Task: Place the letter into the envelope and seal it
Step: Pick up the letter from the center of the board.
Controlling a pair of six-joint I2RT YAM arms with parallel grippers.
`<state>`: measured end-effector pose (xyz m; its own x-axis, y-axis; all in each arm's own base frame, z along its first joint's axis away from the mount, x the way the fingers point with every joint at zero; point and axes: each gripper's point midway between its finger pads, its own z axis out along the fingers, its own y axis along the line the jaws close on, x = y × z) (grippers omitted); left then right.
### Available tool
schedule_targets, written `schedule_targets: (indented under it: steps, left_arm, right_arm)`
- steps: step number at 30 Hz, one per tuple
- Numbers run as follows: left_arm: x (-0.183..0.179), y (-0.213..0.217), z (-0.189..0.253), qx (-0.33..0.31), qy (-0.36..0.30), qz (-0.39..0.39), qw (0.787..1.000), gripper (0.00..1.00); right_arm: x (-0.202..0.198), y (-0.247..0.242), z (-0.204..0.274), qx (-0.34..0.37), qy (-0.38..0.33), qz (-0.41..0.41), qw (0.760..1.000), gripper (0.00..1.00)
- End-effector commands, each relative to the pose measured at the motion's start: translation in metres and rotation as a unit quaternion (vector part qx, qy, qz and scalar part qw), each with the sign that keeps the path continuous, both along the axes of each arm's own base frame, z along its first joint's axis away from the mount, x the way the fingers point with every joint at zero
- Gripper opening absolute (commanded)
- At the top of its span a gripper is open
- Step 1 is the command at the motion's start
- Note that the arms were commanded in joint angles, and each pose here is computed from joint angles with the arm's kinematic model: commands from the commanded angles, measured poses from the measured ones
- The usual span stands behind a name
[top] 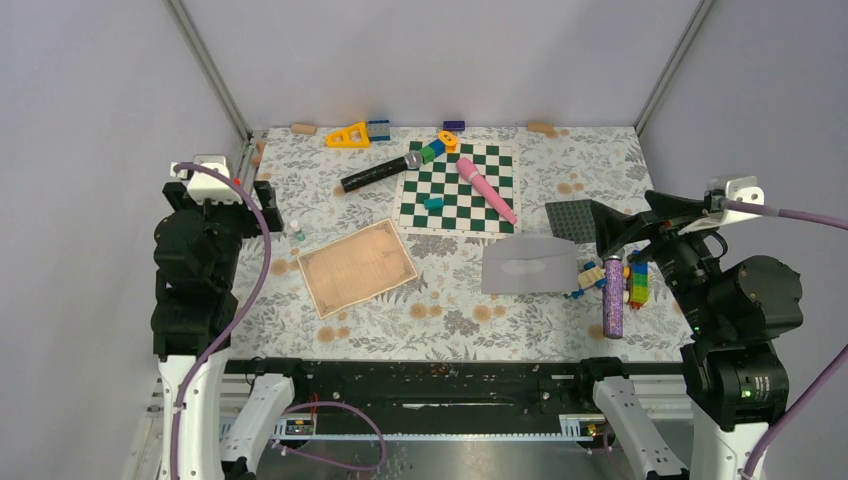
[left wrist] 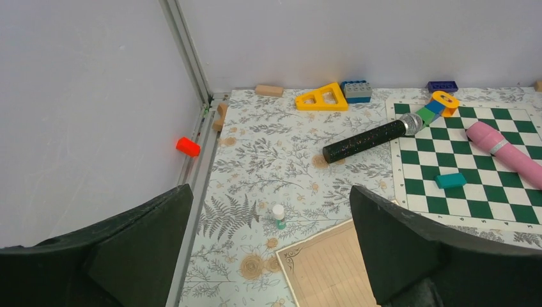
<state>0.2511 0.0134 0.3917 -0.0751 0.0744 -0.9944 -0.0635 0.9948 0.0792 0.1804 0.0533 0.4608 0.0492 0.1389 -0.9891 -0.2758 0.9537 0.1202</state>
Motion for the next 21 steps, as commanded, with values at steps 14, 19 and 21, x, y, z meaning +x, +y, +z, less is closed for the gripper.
schedule_targets:
  steps: [14, 19, 21]
  left_arm:
    - [0.006, -0.026, -0.024, 0.032, 0.016, -0.089, 0.995, 0.99]
    - [0.014, -0.043, -0.055, 0.025, 0.056, -0.138, 0.989, 0.99]
    - [0.016, -0.047, -0.062, 0.02, 0.067, -0.149, 0.986, 0.99]
  right_arm:
    - [0.021, 0.055, -0.059, -0.111, 0.001, 0.187, 0.976, 0.98]
    - [0.038, 0.066, -0.09, -0.079, 0.023, 0.216, 0.973, 0.98]
    - [0.043, 0.073, -0.105, -0.057, 0.041, 0.236, 0.969, 0.98]
